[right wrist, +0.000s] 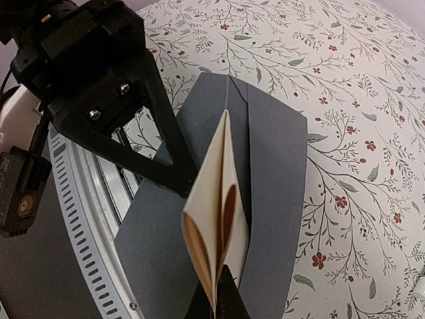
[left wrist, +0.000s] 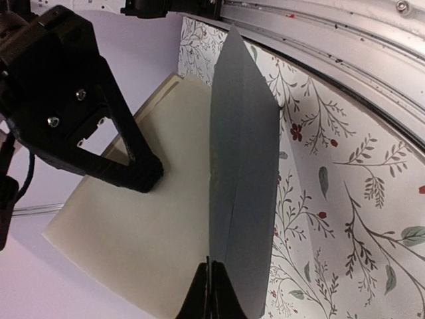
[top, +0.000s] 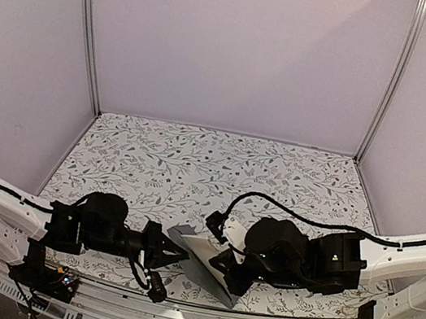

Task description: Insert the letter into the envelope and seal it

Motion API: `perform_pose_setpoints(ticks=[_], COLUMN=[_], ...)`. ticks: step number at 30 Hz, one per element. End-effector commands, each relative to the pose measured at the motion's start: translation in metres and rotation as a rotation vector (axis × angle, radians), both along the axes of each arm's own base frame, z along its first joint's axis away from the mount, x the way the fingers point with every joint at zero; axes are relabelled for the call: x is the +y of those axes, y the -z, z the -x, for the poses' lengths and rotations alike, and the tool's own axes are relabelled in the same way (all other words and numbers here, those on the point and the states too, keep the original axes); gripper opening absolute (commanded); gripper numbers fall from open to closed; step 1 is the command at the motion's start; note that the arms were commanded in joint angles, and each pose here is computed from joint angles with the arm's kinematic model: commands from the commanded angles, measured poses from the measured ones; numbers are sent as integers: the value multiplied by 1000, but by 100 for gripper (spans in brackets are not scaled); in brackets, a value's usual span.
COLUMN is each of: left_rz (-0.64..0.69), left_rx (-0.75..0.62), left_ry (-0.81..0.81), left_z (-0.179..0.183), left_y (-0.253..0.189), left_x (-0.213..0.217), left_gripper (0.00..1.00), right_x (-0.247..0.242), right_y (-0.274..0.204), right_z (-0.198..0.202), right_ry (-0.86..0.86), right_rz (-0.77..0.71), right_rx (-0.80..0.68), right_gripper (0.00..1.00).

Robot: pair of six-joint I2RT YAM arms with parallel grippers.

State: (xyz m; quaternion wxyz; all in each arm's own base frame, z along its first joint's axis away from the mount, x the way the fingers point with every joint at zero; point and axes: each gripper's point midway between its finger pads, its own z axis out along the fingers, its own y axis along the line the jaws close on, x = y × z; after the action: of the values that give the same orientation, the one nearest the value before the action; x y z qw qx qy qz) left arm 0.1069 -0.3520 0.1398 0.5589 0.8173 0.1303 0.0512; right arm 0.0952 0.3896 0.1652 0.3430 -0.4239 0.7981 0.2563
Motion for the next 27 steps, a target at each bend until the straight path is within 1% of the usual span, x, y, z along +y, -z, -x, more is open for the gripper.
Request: perform_pose_setpoints(ticks=[1, 9, 21, 27], left_rz=[32, 32, 30, 35], left_rx=[-10, -13, -16, -39], left_ry=[-13, -16, -13, -19], left_z=[-6, -7, -6, -8], left_y=[-8, -9, -7, -7], left_x=[-2, -2, -2, -2], left_gripper=[0, 0, 0, 0], right_x=[-6, -13, -1, 2], right_y=[9, 18, 23, 28], right_z=[1, 0, -4, -8], right_ry=[46, 85, 98, 110], right_rz=[48, 96, 176, 222], right_rx=[40, 64, 61, 48], right_gripper=[0, 0, 0, 0])
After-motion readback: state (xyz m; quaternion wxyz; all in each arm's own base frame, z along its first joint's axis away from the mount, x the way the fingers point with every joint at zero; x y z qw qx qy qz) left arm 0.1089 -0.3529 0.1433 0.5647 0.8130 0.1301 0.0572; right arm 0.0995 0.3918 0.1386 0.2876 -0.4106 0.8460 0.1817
